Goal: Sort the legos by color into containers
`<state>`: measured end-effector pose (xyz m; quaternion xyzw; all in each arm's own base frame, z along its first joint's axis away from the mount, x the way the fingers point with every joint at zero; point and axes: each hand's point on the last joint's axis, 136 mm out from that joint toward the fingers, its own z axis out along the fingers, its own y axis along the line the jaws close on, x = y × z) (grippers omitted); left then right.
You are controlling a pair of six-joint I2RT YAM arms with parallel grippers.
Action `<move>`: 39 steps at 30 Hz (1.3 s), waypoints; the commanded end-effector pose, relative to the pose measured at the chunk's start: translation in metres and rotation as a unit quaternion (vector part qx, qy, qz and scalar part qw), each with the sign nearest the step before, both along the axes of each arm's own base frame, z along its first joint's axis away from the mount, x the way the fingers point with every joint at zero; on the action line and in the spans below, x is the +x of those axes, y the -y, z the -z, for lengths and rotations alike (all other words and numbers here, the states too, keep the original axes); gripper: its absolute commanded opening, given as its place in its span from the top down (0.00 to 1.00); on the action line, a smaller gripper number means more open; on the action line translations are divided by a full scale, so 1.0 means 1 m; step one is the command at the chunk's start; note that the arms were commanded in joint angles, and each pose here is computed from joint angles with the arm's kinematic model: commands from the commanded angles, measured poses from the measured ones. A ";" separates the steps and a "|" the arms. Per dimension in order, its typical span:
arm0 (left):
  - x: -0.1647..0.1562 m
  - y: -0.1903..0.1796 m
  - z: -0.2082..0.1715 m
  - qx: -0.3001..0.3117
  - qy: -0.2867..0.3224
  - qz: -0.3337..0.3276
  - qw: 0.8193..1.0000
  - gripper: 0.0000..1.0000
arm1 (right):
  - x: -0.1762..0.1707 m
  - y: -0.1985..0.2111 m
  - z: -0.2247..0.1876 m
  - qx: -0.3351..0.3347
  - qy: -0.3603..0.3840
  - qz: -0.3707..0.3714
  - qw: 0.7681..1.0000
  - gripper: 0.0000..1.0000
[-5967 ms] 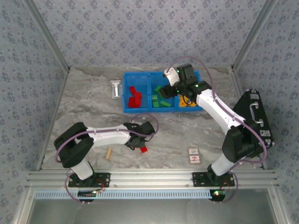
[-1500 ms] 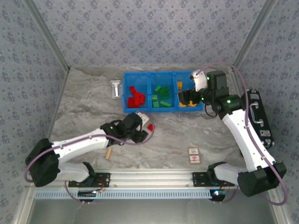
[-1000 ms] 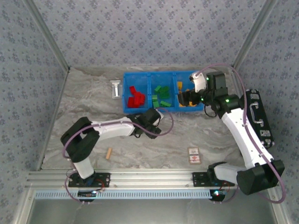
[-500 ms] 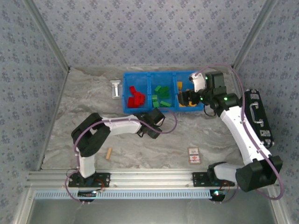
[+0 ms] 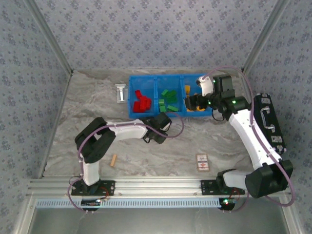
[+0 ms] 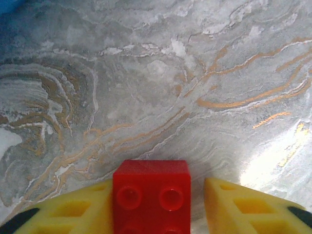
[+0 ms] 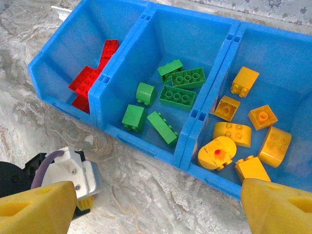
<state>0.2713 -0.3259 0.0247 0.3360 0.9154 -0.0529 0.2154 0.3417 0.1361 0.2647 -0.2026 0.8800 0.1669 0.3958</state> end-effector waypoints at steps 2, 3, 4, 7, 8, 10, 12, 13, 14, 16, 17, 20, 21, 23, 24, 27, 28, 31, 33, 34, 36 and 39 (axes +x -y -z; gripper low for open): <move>0.012 -0.023 0.000 0.027 0.013 -0.039 0.999 0.60 | 0.001 0.000 -0.008 0.005 0.002 0.002 1.000 0.11; 0.016 -0.027 -0.005 0.025 0.020 -0.048 0.998 0.61 | 0.001 0.000 -0.008 0.004 0.002 0.003 1.000 0.11; 0.020 -0.030 -0.012 0.022 0.027 -0.056 0.998 0.63 | 0.001 0.001 -0.008 0.004 0.001 0.004 1.000 0.11; 0.036 -0.037 -0.036 0.000 0.048 -0.075 0.996 0.64 | -0.001 0.002 -0.006 0.005 0.000 0.006 1.000 0.11; 0.042 -0.040 -0.047 -0.007 0.058 -0.080 0.995 0.64 | -0.003 0.002 -0.005 0.007 -0.001 0.007 1.000 0.11; 0.058 -0.043 -0.072 -0.015 0.084 -0.084 0.993 0.65 | -0.008 0.003 -0.002 0.012 -0.007 0.011 1.000 0.11; 0.077 -0.045 -0.101 -0.023 0.116 -0.086 0.989 0.65 | -0.016 0.002 0.002 0.022 -0.014 0.013 1.000 0.11; 0.087 -0.045 -0.115 -0.030 0.131 -0.088 0.987 0.65 | -0.023 0.003 0.017 0.024 -0.032 0.017 0.999 0.11; 0.098 -0.046 -0.129 -0.039 0.145 -0.090 0.984 0.65 | -0.028 0.004 0.022 0.030 -0.038 0.020 0.999 0.11; 0.120 -0.048 -0.146 -0.049 0.164 -0.097 0.980 0.65 | -0.037 0.003 0.031 0.042 -0.049 0.024 0.998 0.11; 0.131 -0.050 -0.151 -0.048 0.171 -0.101 0.979 0.65 | -0.042 0.003 0.035 0.050 -0.056 0.027 0.997 0.11; 0.158 -0.060 -0.143 -0.026 0.174 -0.120 0.977 0.65 | -0.053 -0.002 0.039 0.072 -0.064 0.031 0.995 0.11; 0.165 -0.064 -0.138 -0.023 0.170 -0.130 0.977 0.65 | -0.057 -0.005 0.038 0.079 -0.060 0.027 0.995 0.11; 0.177 -0.072 -0.125 -0.026 0.159 -0.153 0.975 0.65 | -0.067 -0.009 0.038 0.082 -0.057 0.027 0.995 0.11; 0.181 -0.073 -0.120 -0.028 0.155 -0.160 0.975 0.65 | -0.071 -0.010 0.039 0.084 -0.057 0.028 0.994 0.11; 0.193 -0.077 -0.107 -0.025 0.149 -0.169 0.974 0.65 | -0.085 -0.011 0.043 0.088 -0.058 0.032 0.994 0.11; 0.197 -0.077 -0.105 -0.024 0.148 -0.172 0.974 0.64 | -0.089 -0.010 0.047 0.087 -0.060 0.035 0.994 0.11; 0.202 -0.075 -0.100 -0.027 0.145 -0.171 0.974 0.48 | -0.100 -0.008 0.058 0.089 -0.072 0.040 0.993 0.11; 0.204 -0.073 -0.099 -0.029 0.144 -0.168 0.975 0.39 | -0.104 -0.005 0.064 0.085 -0.077 0.046 0.992 0.11; 0.203 -0.073 -0.099 -0.031 0.143 -0.169 0.975 0.35 | -0.104 -0.004 0.063 0.083 -0.074 0.048 0.993 0.11; 0.202 -0.075 -0.106 -0.038 0.146 -0.173 0.973 0.27 | -0.101 0.002 0.061 0.071 -0.060 0.058 0.994 0.10; 0.198 -0.092 -0.128 -0.053 0.166 -0.191 0.966 0.00 | -0.087 0.016 0.056 0.034 -0.022 0.084 0.996 0.07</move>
